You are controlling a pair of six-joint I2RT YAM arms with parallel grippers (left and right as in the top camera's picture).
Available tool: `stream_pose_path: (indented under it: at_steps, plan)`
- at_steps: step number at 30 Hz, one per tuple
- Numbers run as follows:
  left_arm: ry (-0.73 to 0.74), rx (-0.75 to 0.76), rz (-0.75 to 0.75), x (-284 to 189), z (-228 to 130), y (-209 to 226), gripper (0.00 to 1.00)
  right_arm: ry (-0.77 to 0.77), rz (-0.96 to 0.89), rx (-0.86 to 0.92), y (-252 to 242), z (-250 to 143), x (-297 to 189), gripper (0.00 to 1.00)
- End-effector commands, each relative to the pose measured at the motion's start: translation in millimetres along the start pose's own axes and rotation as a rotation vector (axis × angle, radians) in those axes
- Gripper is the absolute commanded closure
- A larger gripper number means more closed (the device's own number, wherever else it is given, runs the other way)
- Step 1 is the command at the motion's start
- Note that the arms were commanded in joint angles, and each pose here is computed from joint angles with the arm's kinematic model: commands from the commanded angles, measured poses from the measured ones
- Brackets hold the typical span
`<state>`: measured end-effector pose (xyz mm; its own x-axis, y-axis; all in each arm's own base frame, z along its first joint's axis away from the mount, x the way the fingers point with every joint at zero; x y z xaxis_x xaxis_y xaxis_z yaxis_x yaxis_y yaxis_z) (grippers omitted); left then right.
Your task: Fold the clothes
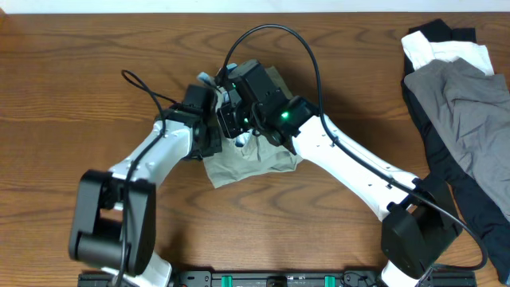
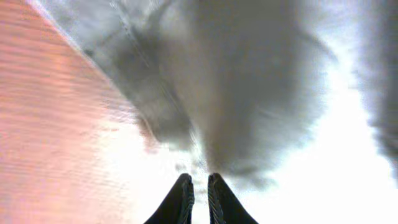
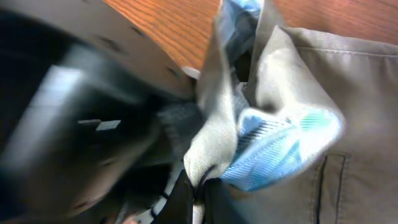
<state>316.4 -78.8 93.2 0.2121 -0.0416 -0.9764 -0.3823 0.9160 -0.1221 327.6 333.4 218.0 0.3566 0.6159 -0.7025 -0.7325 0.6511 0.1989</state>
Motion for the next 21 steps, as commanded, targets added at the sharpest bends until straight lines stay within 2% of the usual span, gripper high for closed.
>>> stream_pose_path:
  at_steps: [1, 10, 15, 21]
  plan:
    - [-0.057, -0.013, 0.004, -18, 1, 1, 0.87, -0.01, 0.033, 0.0, 9, 4, 3, 0.99]
    - [-0.221, -0.044, 0.012, -71, 6, 12, 0.86, -0.012, 0.026, -0.006, 8, 5, 3, 0.99]
    - [-0.266, -0.056, 0.017, -86, 6, 18, 0.85, -0.043, 0.101, -0.073, 17, 10, 3, 0.99]
    - [-0.324, -0.117, -0.013, -107, 9, 28, 0.85, -0.051, 0.104, -0.09, 19, 11, 3, 0.99]
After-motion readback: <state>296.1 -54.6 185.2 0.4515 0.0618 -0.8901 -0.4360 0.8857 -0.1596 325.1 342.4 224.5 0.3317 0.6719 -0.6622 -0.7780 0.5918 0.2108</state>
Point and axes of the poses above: each gripper's point midway between its finger pads, its own x axis out along the fingers, its own y axis along the line the jaws close on, z = x × y, the point moved 7 cm from there along -x, back along the fingers, and after that the axes turned 14 degrees about -x, right-handed, at the moved point
